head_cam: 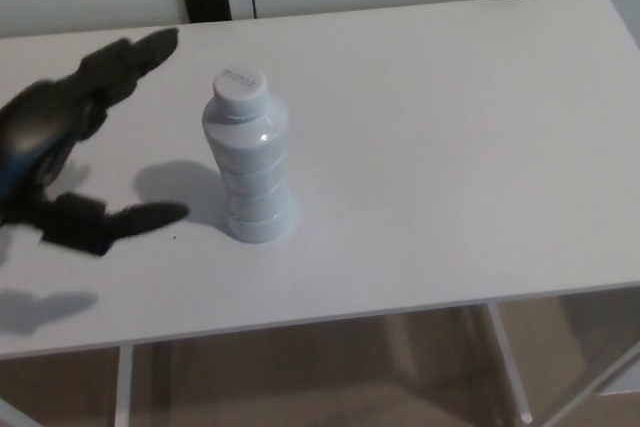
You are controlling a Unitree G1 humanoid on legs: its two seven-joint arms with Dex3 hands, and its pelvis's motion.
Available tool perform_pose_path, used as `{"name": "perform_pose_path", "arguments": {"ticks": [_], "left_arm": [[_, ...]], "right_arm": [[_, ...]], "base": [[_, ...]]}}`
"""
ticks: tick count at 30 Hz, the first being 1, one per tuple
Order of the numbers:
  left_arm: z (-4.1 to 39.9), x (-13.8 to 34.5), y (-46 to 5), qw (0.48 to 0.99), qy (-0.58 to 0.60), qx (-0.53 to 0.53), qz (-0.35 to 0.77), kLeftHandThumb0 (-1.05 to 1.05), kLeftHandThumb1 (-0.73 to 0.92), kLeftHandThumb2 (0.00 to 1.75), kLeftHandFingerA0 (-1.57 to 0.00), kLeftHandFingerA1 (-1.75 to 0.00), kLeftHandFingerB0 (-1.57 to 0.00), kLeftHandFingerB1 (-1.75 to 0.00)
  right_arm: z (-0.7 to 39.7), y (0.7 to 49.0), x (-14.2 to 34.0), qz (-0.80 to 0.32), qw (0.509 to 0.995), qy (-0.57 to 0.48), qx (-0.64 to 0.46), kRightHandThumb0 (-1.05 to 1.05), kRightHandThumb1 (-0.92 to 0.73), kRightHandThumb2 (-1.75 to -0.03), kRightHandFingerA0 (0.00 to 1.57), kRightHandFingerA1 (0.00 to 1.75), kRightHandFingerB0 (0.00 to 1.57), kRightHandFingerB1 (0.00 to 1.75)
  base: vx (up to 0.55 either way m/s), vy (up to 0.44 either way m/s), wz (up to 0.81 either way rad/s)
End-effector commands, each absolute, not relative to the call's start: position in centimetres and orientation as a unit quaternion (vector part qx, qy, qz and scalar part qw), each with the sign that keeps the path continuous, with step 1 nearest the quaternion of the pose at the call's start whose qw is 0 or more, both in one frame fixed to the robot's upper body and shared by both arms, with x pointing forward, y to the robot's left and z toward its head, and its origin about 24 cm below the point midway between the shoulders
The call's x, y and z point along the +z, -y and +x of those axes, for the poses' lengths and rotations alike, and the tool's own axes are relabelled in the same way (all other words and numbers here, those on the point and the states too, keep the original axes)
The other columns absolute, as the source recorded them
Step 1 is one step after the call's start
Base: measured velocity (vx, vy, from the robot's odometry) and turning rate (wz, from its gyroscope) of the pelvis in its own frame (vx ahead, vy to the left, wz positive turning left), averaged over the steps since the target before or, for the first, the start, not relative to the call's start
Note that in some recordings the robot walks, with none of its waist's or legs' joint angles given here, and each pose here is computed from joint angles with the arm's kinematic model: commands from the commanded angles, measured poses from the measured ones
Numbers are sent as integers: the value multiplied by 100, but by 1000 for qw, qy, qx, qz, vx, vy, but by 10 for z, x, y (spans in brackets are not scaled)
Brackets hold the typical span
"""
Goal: The robot picks up a bottle from a person using its left hand and walk towards the table in frontand put the bottle on the table.
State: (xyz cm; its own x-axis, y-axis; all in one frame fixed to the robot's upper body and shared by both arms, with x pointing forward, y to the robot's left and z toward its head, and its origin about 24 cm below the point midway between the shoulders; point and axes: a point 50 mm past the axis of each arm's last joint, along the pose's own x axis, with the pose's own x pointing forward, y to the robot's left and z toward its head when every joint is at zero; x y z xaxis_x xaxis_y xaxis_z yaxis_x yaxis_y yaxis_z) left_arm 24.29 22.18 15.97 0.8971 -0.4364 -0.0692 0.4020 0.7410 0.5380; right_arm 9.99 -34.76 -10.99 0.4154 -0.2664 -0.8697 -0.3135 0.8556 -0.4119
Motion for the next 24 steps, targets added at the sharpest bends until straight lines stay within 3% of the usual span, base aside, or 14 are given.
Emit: {"name": "perform_pose_path", "arguments": {"ticks": [1,3,4,5,6,7,8,9,14,17,18,21,22,24], "left_arm": [[189,166,-224,932,53,-269,237,-74,43,81,0,-8,0,0],[160,169,-221,924,71,-299,227,-69,43,76,0,0,-10,-10],[135,175,-218,913,88,-331,222,-57,36,72,0,-11,-11,-31],[129,176,-218,909,92,-341,221,-57,36,72,0,-11,-11,-31],[121,177,-217,903,101,-361,210,-44,41,53,-1,-25,-17,-28],[107,174,-216,894,119,-394,175,-48,37,63,-13,-40,-25,-39],[93,170,-216,886,140,-418,142,-48,37,63,-13,-40,-25,-39],[86,166,-216,881,135,-440,112,-48,49,55,-27,-36,-31,-34],[58,139,-237,832,73,-549,-14,-74,58,58,-33,-44,-28,-35],[45,119,-245,831,2,-556,-29,-74,65,60,-31,-40,-27,-32],[42,108,-249,829,-59,-556,-17,-77,52,87,-24,-49,-18,-42],[45,82,-254,834,-109,-540,-29,-76,55,90,-29,-53,-10,-42],[52,50,-262,845,-147,-500,-117,-75,81,65,-35,-47,-1,-16],[52,34,-267,860,-198,-450,-135,-78,91,68,-31,-39,0,-14]], "right_arm": [[94,351,-109,-274,791,-548,18,-32,-73,-62,63,45,51,40],[93,351,-110,-275,789,-550,18,-32,-73,-62,64,45,51,40],[94,350,-110,-273,789,-551,19,-31,-73,-62,63,45,51,40],[94,350,-110,-272,789,-551,19,-31,-73,-62,63,45,51,40],[94,349,-111,-271,788,-552,19,-31,-73,-62,63,45,51,40],[92,349,-112,-274,785,-555,20,-32,-72,-62,64,45,51,40],[91,349,-112,-278,781,-559,22,-32,-72,-62,64,45,51,40],[90,349,-112,-277,781,-559,20,-31,-72,-61,65,46,52,40],[77,346,-117,-276,773,-570,26,-31,-72,-62,64,45,53,41],[65,345,-120,-267,766,-584,27,-31,-72,-62,63,45,52,40],[61,345,-121,-261,766,-587,25,-31,-73,-62,64,46,52,40],[61,345,-121,-260,766,-588,22,-31,-73,-62,64,45,51,40],[67,344,-120,-264,768,-583,25,-32,-73,-62,59,43,51,40],[68,344,-120,-264,768,-583,25,-32,-73,-62,60,43,52,40]], "base": [[0,0,0],[0,0,0],[0,0,0],[0,0,0],[0,0,0],[0,0,0],[0,0,0],[0,0,0],[0,0,0],[0,0,0],[0,0,0],[0,0,0],[0,0,0],[0,0,0]]}}
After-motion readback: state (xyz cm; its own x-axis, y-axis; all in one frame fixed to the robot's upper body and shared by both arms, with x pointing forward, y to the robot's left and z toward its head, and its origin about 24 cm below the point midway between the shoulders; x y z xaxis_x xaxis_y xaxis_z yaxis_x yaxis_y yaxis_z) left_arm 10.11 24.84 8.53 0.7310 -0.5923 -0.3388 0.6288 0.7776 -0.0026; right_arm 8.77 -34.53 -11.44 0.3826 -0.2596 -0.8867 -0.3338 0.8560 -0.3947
